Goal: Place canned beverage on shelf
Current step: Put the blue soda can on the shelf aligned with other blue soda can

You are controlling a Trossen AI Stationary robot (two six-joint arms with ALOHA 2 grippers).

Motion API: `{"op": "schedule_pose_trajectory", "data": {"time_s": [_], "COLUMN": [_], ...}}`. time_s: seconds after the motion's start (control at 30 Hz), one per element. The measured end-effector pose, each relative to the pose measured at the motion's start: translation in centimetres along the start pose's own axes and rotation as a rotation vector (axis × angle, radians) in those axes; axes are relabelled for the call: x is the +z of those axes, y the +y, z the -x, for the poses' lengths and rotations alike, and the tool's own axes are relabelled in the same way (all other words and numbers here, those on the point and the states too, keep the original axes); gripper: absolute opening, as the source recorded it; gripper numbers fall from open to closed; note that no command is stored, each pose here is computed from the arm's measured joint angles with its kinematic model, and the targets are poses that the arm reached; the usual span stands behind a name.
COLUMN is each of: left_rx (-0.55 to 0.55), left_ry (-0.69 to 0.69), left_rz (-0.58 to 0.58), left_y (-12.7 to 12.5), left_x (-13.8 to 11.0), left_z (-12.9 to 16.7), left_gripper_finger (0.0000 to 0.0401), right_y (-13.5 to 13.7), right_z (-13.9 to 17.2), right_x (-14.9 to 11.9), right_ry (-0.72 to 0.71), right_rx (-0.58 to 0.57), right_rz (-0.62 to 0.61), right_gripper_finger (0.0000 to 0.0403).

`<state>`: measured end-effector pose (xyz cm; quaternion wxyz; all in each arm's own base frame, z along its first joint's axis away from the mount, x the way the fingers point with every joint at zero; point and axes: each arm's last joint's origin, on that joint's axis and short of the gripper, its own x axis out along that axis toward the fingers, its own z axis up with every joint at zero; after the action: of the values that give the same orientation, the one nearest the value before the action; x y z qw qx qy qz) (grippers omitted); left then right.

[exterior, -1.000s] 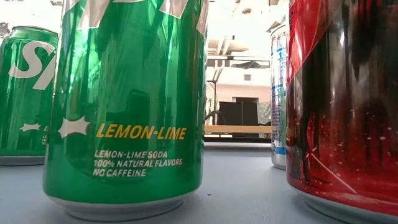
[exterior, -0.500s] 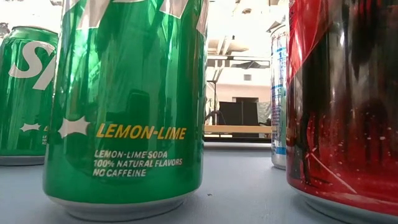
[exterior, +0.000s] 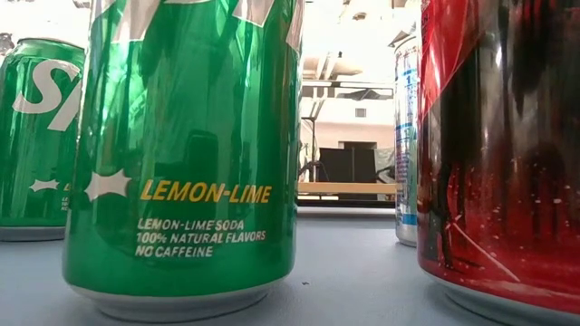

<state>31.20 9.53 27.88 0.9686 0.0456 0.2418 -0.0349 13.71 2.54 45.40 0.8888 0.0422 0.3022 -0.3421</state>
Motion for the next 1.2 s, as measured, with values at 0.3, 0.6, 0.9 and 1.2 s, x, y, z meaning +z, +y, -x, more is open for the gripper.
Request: {"op": "schedule_pose_trajectory", "data": {"time_s": [0.3, 0.6, 0.9, 1.2], "left_rx": [-0.02, -0.013, -0.015, 0.029], "left_ry": [0.04, 0.046, 0.076, 0.109], "left_rz": [-0.011, -0.017, -0.025, -0.031], "left_y": [-0.04, 0.03, -0.05, 0.04], "left_x": [-0.45, -0.51, -0.8, -0.96], "left_z": [0.05, 0.07, 0.08, 0.18], "left_gripper_finger": [0.0229, 0.0229, 0.0238, 0.0261], "right_y": [0.0, 0.0, 0.0, 0.08], "right_z": [0.0, 0.0, 0.0, 0.0], "right_x": [0.0, 0.0, 0.0, -0.06], "right_ry": [0.0, 0.0, 0.001, 0.02], "right_rx": [0.0, 0.0, 0.001, 0.024], "right_rz": [0.0, 0.0, 0.0, 0.001], "right_gripper_finger": [0.0317, 0.0317, 0.0317, 0.0317]}}
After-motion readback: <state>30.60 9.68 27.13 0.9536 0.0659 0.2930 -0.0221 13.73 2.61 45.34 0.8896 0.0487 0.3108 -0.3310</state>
